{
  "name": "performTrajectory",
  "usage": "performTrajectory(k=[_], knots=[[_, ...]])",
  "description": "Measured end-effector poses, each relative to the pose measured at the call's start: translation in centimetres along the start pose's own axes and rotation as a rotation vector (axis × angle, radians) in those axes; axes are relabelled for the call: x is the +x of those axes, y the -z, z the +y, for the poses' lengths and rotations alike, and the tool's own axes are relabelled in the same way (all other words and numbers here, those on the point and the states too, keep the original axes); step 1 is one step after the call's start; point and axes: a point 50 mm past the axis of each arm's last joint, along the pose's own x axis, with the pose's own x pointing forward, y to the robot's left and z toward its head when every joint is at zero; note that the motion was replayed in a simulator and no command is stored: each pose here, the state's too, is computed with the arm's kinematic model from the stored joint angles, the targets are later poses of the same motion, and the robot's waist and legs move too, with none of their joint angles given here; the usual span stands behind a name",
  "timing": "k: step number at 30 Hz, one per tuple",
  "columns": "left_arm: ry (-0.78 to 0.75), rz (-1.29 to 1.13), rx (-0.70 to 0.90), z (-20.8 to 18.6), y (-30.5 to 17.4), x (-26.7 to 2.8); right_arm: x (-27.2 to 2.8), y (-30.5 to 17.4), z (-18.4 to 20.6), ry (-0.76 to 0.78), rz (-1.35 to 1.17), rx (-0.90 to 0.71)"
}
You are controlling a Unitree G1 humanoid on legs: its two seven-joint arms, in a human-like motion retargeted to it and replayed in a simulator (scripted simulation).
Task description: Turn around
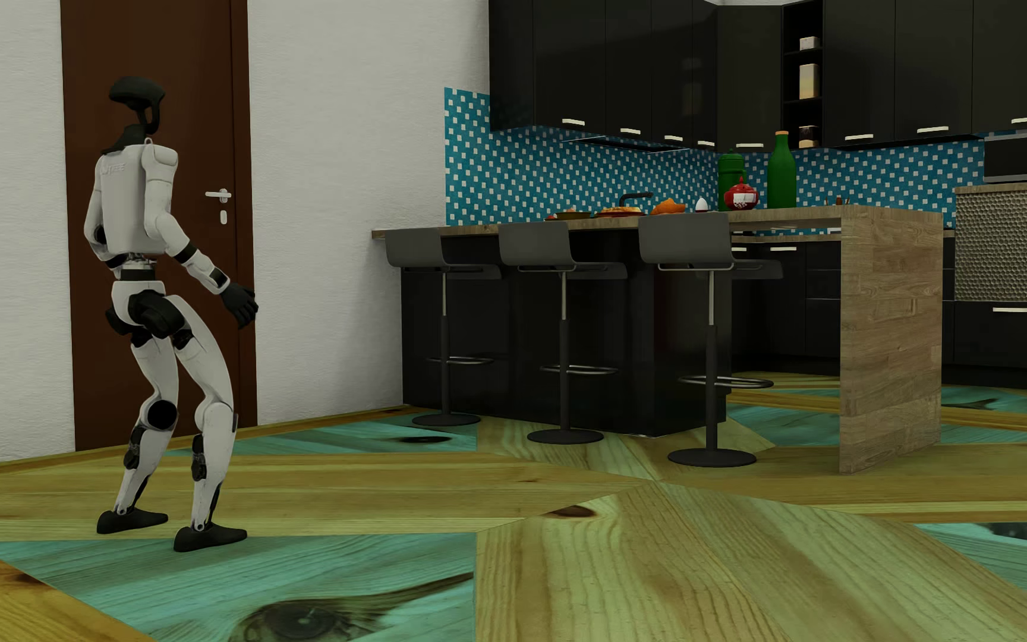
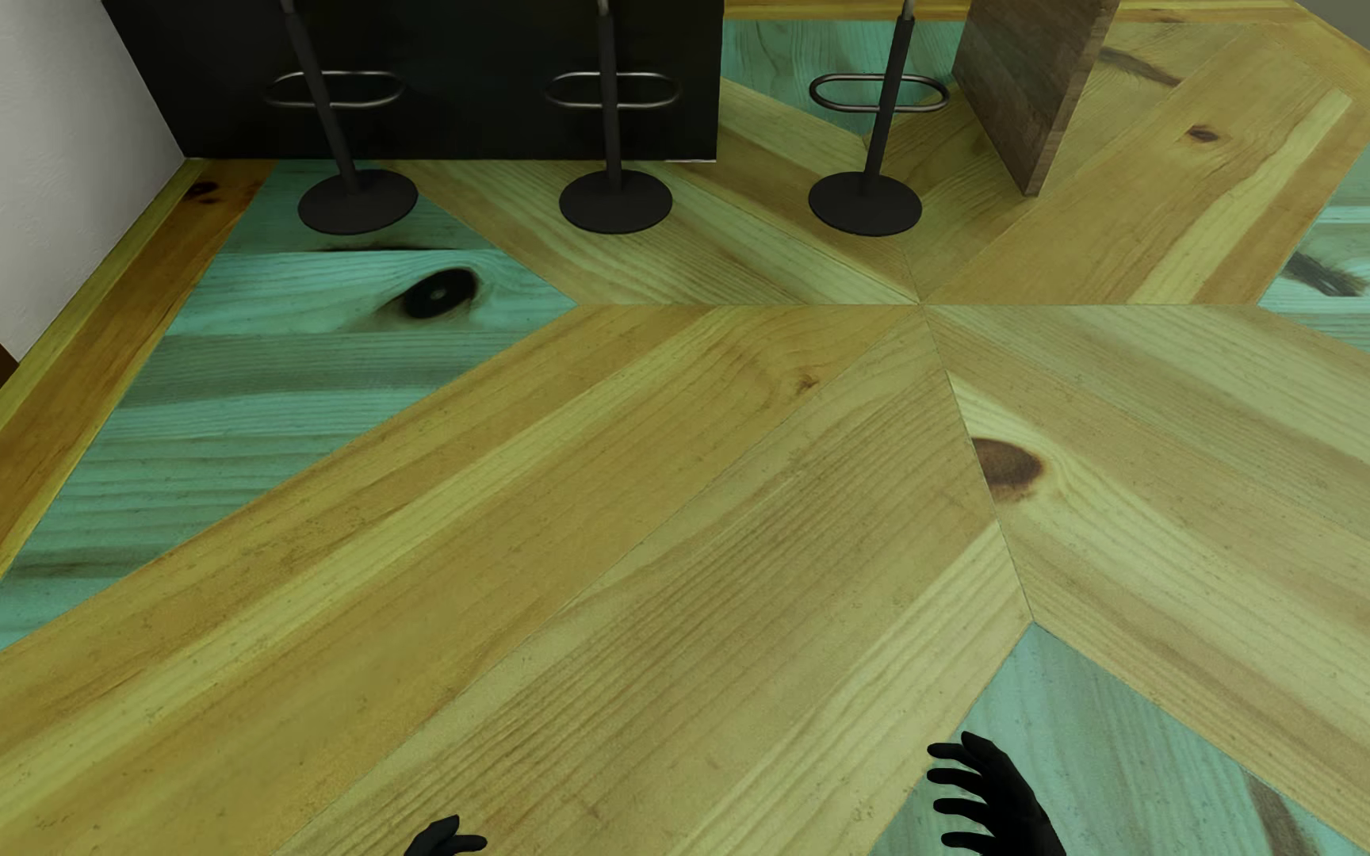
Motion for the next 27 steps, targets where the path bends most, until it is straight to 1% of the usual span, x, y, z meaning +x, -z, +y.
performTrajectory(k=[3, 5, 8, 10, 12, 14, 15, 17, 20, 22, 24, 26, 27], knots=[[-0.018, -0.024, -0.017, -0.1, -1.1, 0.4, 0.2, -0.2, -0.6, 0.009, 0.009, -0.017], [-0.004, -0.073, -0.015, -0.2, -2.4, 0.7, -0.2, 1.0, 0.0, 0.007, 0.057, -0.001], [-0.002, -0.058, -0.036, -0.5, -1.6, 0.5, -0.2, 1.2, 0.0, -0.005, 0.077, -0.008], [-0.024, -0.041, -0.03, -0.2, -1.0, 0.3, 0.5, -0.8, 0.2, -0.01, 0.008, -0.013], [-0.02, -0.019, -0.007, -0.7, -0.7, 0.3, 0.7, -1.6, 0.2, -0.009, -0.044, -0.021], [-0.03, -0.053, -0.006, 0.1, -1.4, 0.3, 0.1, -0.2, -0.5, 0.004, -0.022, -0.04], [-0.021, -0.075, -0.024, 0.1, -2.1, 0.5, -0.1, 0.4, -0.6, 0.018, 0.003, -0.03], [-0.001, -0.087, -0.026, -0.2, -2.6, 0.8, 0.1, 0.0, -0.4, 0.028, 0.014, -0.002], [-0.039, -0.114, -0.032, 0.1, -3.4, 0.9, 0.0, 0.6, 0.0, 0.041, 0.05, 0.038], [-0.056, -0.086, -0.023, 0.3, -2.4, 0.6, -0.1, 0.6, 0.4, 0.035, 0.048, 0.04], [-0.031, -0.049, -0.016, -0.7, -1.8, 0.6, 0.3, 0.0, 0.2, 0.03, 0.026, 0.014], [-0.033, -0.018, -0.014, 0.4, -0.6, 0.2, 0.4, -0.6, 0.0, 0.035, -0.007, 0.013], [-0.016, -0.032, -0.001, 0.5, -1.0, 0.2, 0.1, -0.1, -0.7, 0.043, 0.0, -0.006]])
